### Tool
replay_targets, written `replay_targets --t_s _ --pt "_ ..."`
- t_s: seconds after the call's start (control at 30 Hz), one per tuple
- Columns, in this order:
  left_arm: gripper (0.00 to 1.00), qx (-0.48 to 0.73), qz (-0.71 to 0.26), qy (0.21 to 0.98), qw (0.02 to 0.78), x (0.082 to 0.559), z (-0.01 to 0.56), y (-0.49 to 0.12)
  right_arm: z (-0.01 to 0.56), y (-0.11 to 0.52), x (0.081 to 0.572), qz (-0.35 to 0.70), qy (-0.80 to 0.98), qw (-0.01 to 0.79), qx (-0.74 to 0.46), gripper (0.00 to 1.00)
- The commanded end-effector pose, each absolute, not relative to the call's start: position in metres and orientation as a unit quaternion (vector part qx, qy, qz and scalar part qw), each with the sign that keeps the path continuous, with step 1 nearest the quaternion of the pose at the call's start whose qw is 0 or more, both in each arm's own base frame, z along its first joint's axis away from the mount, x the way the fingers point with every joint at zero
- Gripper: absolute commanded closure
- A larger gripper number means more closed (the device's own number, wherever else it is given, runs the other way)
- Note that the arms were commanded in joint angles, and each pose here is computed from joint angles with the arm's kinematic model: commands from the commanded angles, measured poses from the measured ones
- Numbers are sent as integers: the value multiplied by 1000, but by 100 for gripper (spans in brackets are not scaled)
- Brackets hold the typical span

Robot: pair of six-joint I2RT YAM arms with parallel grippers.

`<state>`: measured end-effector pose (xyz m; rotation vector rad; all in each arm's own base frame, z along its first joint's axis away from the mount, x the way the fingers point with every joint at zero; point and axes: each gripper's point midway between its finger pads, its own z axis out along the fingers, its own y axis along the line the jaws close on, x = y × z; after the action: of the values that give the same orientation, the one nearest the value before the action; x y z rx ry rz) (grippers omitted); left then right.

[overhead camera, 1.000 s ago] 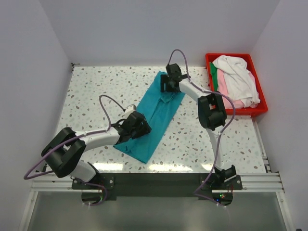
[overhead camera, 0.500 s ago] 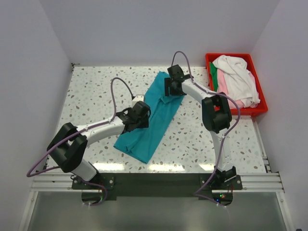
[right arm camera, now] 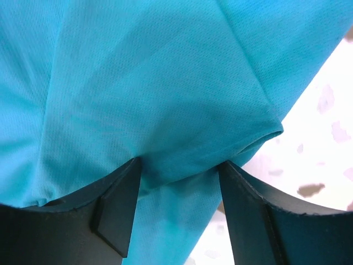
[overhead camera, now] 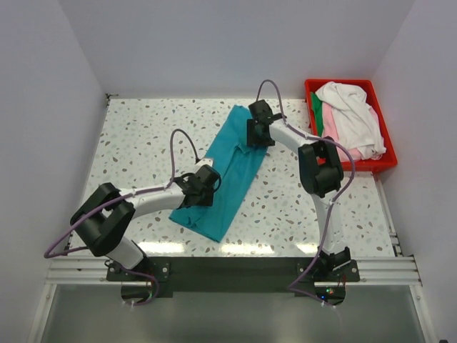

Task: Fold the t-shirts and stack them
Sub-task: Fold the tshirt

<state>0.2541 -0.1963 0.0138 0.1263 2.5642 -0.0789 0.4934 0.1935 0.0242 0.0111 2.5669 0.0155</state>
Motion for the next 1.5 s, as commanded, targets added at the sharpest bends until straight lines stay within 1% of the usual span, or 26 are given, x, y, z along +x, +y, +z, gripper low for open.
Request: replay_targets --t_s 0.0,0.1,0.13,0.17,0.23,0.3,0.33,0.37,0.4,0.47,0.5,0.6,0.67,0.7,0.73,0.77,0.8,0.83,0.87,0.93,0.97,1.0,1.03,1.23,1.27,1.47 --pt "53 41 -68 960 270 239 0 -213 13 195 516 10 959 283 4 38" --pt "53 8 -110 959 260 237 -4 -229 18 200 540 21 954 299 -9 38" --pt "53 -2 -130 954 269 243 0 -240 5 199 544 16 956 293 -18 37" --pt "53 -13 -140 955 262 244 -3 -247 17 202 557 21 951 309 -18 36" --pt "50 -28 -153 951 266 257 0 -262 12 202 567 25 950 309 -27 29" --pt "49 -30 -161 949 271 265 4 -270 31 203 579 31 944 326 -30 21" --pt "46 -28 -171 944 280 272 13 -278 38 204 580 32 943 330 -36 19" --pt "45 -26 -176 942 286 276 19 -281 59 203 583 36 937 347 -36 16" --pt "44 -22 -178 939 292 279 25 -283 69 203 583 36 933 355 -37 11" --pt "41 -11 -184 930 317 288 47 -287 88 199 580 33 928 370 -36 8" --pt "39 -6 -185 928 324 289 54 -287 117 197 579 38 919 390 -33 6" --pt "38 10 -176 924 339 291 75 -282 154 192 564 45 913 405 -20 5" --pt "41 21 -179 922 342 288 83 -279 157 187 550 45 916 398 -7 5" --pt "42 25 -178 924 338 284 80 -277 179 185 541 54 909 413 0 6" --pt "47 32 -185 923 335 281 80 -278 185 184 534 59 908 415 8 6" --pt "48 47 -200 924 323 274 79 -282 167 179 521 54 915 400 12 7" --pt "50 53 -205 925 315 269 76 -283 190 177 512 66 906 417 18 8" --pt "54 59 -210 927 306 264 72 -285 189 177 505 72 906 416 26 9" --pt "56 69 -222 927 294 256 69 -290 170 173 492 70 913 400 28 11" --pt "60 75 -227 930 279 246 61 -293 181 176 475 86 909 407 28 13" --pt "62 83 -232 930 272 239 59 -296 166 171 461 81 916 392 29 15" --pt "63 85 -232 931 268 236 56 -297 164 176 451 91 917 387 25 18" --pt "65 88 -232 932 265 232 54 -298 160 179 443 96 918 384 23 19" --pt "71 107 -229 936 247 210 41 -305 130 194 380 112 924 365 4 23" --pt "72 110 -229 936 244 206 40 -307 117 195 368 110 929 354 2 23" --pt "74 99 -249 939 215 188 16 -308 100 205 325 130 931 340 -8 24"
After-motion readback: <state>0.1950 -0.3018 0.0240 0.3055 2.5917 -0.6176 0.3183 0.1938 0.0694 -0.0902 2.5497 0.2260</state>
